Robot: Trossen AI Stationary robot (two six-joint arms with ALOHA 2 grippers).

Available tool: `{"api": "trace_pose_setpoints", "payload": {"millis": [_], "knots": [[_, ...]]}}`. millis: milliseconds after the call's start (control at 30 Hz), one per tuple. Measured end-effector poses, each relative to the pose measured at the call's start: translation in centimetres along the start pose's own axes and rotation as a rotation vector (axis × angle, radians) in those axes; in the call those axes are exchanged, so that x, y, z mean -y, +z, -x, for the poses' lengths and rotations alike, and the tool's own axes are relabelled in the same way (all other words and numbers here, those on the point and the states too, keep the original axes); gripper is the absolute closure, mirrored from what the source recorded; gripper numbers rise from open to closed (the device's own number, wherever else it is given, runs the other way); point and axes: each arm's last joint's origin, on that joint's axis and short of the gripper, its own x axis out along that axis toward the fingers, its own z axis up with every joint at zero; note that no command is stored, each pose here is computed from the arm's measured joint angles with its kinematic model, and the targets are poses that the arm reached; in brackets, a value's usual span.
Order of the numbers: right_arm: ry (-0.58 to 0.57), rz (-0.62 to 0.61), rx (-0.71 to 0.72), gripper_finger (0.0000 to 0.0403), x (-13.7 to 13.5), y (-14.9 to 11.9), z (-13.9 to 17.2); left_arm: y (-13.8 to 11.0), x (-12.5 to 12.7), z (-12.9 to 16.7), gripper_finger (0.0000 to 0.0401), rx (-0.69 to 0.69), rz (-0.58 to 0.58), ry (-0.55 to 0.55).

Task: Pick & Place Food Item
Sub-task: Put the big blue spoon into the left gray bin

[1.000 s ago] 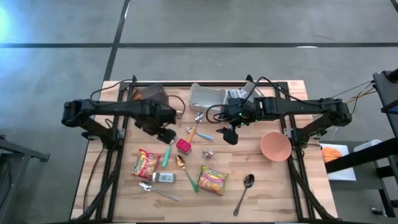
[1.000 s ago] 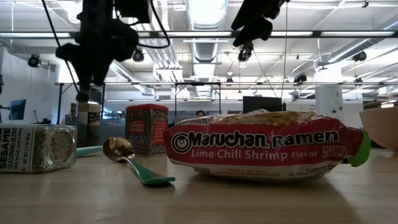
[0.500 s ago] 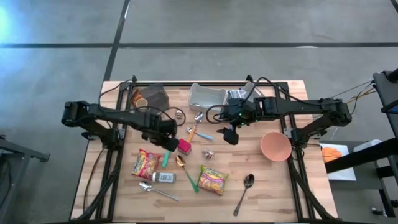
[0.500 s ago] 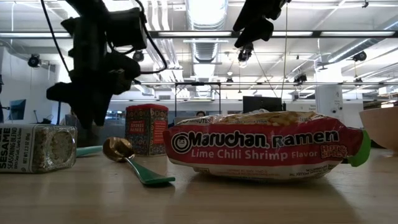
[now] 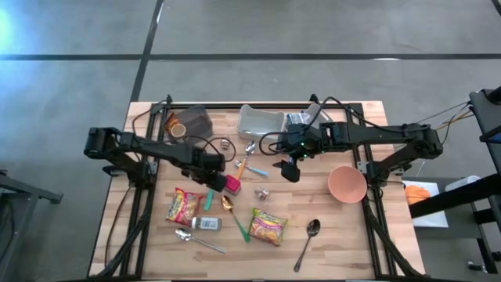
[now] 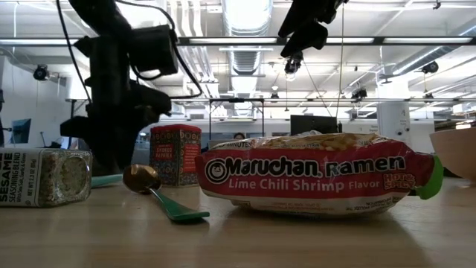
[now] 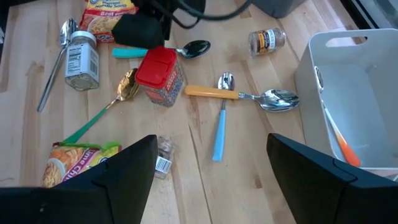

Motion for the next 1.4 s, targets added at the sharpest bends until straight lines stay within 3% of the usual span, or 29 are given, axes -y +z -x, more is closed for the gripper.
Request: {"api": "trace_pose_setpoints", "payload": {"millis": [467, 733, 1100, 1400], "knots": [[-0.001, -0.019, -0.006, 0.0101, 0.0, -0.1, 0.0, 0.3, 0.3, -1.7, 0.0264, -0.056, -0.041, 0.045], [-0.001, -0.018, -0.006, 0.0101, 0.0, -0.1, 0.0, 0.2, 0.1, -1.7, 0.0381, -0.062, -0.078, 0.06], [-0.001, -0.025, -0.005, 0.0101, 0.0, -0.1, 0.0, 0.3, 0.2, -1.2, 0.0381, -0.046, -0.081, 0.043], [-0.001, -0.026, -0.005, 0.0101, 0.0, -0.1, 0.0, 1.5, 0.2, 2.5, 0.0381, 0.077, -0.063, 0.008]]}}
